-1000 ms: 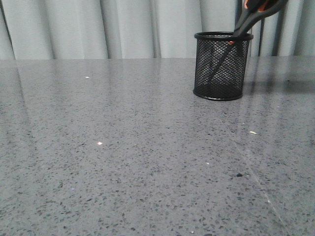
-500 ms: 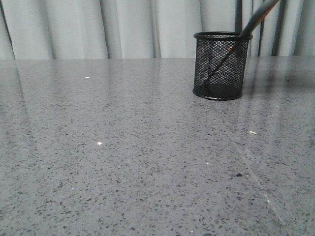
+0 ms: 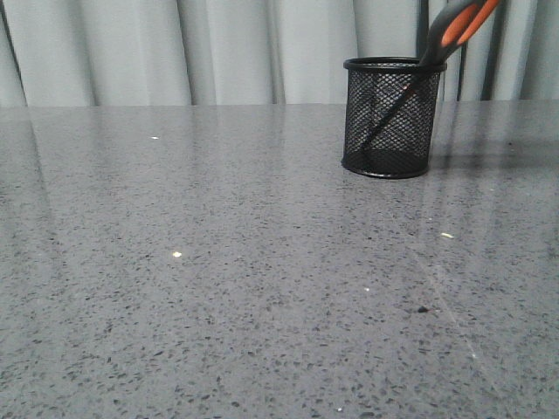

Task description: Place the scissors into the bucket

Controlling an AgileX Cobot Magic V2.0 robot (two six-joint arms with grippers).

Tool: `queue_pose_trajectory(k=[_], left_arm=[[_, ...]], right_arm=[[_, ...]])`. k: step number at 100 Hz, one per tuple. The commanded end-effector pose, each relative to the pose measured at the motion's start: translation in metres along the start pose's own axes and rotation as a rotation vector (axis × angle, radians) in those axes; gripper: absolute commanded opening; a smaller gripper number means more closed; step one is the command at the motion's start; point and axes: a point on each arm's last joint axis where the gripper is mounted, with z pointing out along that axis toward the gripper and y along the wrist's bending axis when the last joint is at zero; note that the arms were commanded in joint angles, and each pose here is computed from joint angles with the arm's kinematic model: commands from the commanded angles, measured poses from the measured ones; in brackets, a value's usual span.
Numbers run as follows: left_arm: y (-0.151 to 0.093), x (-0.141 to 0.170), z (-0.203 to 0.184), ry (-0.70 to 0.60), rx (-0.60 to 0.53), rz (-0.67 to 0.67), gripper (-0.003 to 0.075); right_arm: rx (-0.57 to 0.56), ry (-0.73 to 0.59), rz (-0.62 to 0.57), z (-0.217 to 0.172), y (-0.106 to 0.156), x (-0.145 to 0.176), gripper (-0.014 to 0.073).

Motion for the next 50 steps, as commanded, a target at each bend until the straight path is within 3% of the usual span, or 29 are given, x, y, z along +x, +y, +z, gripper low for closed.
queue_pose_trajectory(k=[1, 9, 20, 37, 50], left_arm=[[-0.006, 0.017, 0.005, -0.076, -0.033, -0.026, -0.002], [-0.012, 0.04, 0.008, -0.051, -0.059, -0.029, -0.002], [-0.018, 0.058, 0.012, -0.057, -0.075, -0.055, -0.002], [-0.02, 0.065, 0.014, -0.051, -0.085, -0.071, -0.002], [-0.021, 0.065, 0.014, -0.051, -0.078, -0.082, -0.002]], right_arm=[[0.009, -0.09, -0.097, -0.03, 0.025, 0.012, -0.0045], [0.037, -0.14, -0.14, -0.04, 0.039, 0.045, -0.0045], [0.143, -0.325, -0.153, -0.063, 0.05, 0.086, -0.0045], [0.245, -0.481, -0.14, -0.092, 0.054, 0.153, -0.0045], [0.269, -0.565, -0.146, -0.113, 0.059, 0.183, -0.0045]])
